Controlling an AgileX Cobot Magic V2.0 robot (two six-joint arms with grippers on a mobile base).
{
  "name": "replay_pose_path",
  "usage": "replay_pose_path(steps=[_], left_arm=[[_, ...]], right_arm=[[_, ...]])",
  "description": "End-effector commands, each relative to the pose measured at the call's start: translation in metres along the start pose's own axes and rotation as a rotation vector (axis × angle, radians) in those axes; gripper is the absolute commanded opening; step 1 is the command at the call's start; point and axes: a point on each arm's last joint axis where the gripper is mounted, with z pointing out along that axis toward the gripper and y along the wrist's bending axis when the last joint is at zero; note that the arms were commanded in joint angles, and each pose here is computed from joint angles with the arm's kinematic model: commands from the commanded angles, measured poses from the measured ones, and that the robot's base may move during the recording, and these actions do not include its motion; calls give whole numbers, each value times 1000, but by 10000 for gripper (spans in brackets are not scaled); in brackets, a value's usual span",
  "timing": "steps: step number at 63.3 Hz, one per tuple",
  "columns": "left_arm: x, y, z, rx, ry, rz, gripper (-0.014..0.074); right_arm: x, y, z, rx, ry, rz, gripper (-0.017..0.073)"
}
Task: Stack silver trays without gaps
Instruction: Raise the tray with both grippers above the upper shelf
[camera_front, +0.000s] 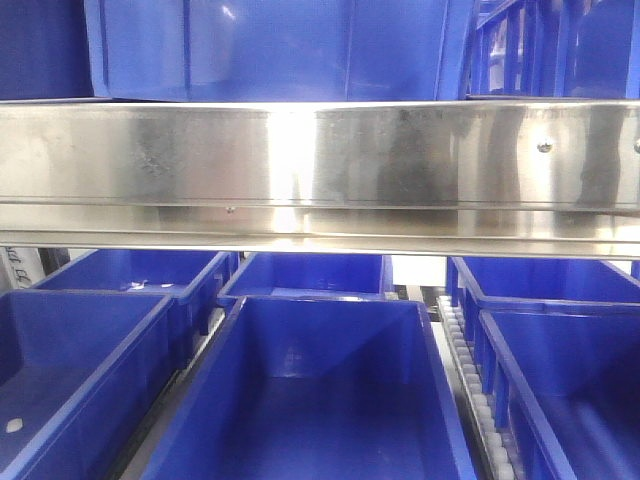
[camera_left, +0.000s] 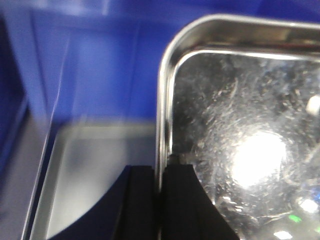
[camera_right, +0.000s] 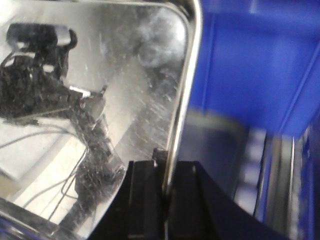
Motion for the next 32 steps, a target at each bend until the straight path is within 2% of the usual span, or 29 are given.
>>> replay_pose_path(steps=[1,14,32], left_arm=[[2,6,14,-16,16,-7,-16],[19,7,36,-28,139,-12,-16],[25,8,46,-40,180,-3,-10]], right_arm=[[3,4,7,-6,5,-45,-77],[14,4,25,6,50,-55,-77],[21,8,43,-17,50,-62,-75]])
